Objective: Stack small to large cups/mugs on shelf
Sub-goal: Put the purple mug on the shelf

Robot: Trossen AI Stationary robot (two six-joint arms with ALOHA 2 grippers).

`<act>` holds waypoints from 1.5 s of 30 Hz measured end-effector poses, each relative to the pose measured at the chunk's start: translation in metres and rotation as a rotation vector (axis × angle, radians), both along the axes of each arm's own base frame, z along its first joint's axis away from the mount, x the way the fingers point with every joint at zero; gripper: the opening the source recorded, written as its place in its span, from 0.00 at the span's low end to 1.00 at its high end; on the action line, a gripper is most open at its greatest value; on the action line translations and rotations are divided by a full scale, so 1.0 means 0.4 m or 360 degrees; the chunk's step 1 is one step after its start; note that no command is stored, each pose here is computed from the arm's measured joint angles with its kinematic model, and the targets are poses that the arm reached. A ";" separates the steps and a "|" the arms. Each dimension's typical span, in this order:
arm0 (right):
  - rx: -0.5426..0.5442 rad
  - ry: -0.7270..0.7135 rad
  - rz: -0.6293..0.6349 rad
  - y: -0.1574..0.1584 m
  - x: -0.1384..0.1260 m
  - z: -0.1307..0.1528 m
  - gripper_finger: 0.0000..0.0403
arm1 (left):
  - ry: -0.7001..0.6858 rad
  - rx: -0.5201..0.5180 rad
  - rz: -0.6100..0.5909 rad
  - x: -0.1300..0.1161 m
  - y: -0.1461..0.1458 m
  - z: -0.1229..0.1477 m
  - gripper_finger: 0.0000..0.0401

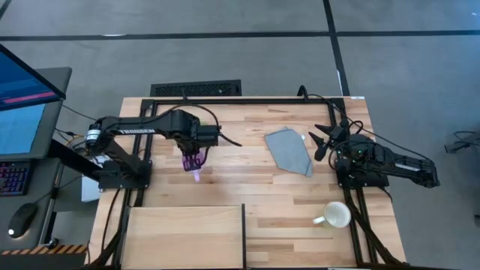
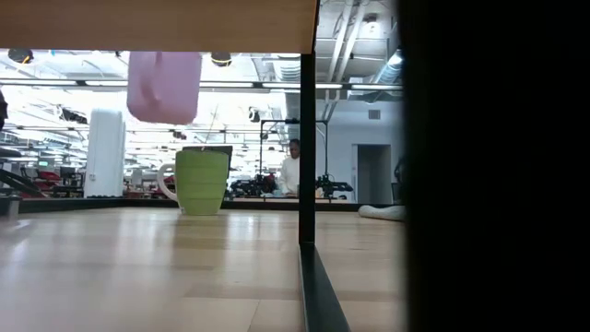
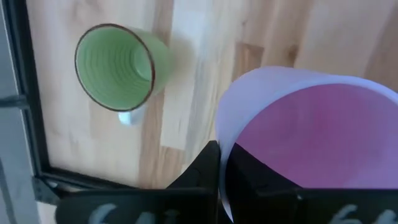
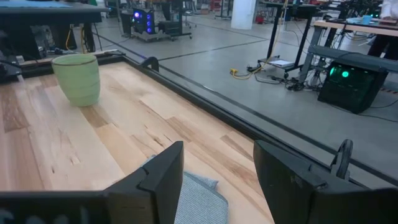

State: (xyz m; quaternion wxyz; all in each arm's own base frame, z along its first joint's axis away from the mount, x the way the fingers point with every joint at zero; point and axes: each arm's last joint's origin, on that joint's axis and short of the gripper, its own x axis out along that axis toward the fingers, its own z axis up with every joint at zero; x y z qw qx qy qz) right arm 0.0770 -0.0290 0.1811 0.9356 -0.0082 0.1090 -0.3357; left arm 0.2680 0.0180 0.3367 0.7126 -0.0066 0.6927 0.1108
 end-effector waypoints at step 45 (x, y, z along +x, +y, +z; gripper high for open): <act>0.0393 -0.0212 -0.0116 0.001 -0.004 -0.015 0.54 | -0.0228 -0.0390 -0.0179 -0.282 -0.438 0.090 0.00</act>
